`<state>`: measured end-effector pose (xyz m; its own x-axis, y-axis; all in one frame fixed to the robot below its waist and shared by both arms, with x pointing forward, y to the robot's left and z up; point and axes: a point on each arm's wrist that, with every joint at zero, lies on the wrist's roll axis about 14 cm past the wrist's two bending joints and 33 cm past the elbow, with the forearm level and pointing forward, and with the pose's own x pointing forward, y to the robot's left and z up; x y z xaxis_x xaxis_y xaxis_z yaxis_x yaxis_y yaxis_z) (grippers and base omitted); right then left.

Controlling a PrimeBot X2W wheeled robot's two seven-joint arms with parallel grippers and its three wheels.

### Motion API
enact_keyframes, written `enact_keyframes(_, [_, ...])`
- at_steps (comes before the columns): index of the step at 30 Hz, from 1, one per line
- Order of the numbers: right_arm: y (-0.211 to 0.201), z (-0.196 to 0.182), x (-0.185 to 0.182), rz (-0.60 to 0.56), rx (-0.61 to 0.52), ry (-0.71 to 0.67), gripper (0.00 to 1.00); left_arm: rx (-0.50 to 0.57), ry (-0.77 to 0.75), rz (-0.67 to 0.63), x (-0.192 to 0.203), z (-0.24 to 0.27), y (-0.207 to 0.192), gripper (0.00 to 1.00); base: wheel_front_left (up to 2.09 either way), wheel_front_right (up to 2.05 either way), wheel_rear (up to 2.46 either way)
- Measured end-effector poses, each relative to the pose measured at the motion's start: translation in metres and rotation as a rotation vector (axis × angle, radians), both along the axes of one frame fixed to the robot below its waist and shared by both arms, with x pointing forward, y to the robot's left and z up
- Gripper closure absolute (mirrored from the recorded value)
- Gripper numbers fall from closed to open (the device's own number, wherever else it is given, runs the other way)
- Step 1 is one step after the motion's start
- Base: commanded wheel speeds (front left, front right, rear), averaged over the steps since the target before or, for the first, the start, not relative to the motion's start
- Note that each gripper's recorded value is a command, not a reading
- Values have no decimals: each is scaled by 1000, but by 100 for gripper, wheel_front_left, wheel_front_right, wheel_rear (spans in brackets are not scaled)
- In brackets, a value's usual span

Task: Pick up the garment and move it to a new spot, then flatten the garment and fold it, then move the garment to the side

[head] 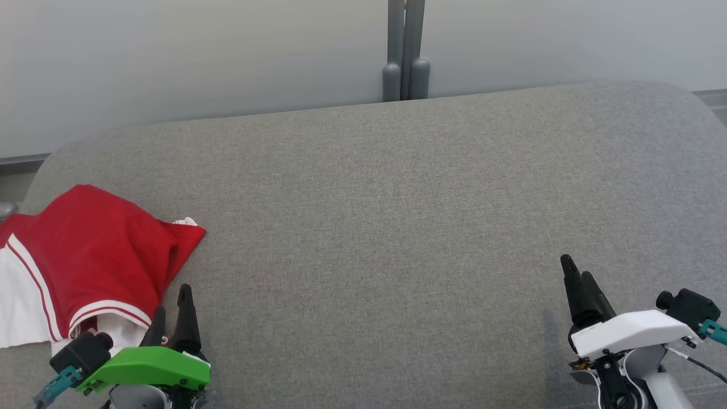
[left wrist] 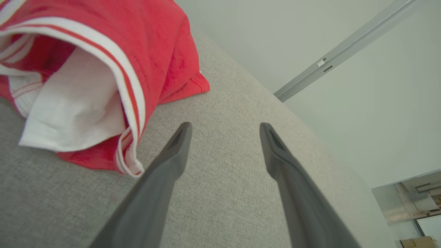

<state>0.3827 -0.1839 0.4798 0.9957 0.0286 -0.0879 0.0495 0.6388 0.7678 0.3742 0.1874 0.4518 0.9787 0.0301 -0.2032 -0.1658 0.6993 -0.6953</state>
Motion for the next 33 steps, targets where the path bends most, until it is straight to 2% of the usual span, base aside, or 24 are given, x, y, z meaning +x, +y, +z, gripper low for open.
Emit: enact_keyframes(33, [17, 19, 4, 80, -399, -118, 0, 461, -62, -76, 3, 13, -5, 0, 0, 0, 0])
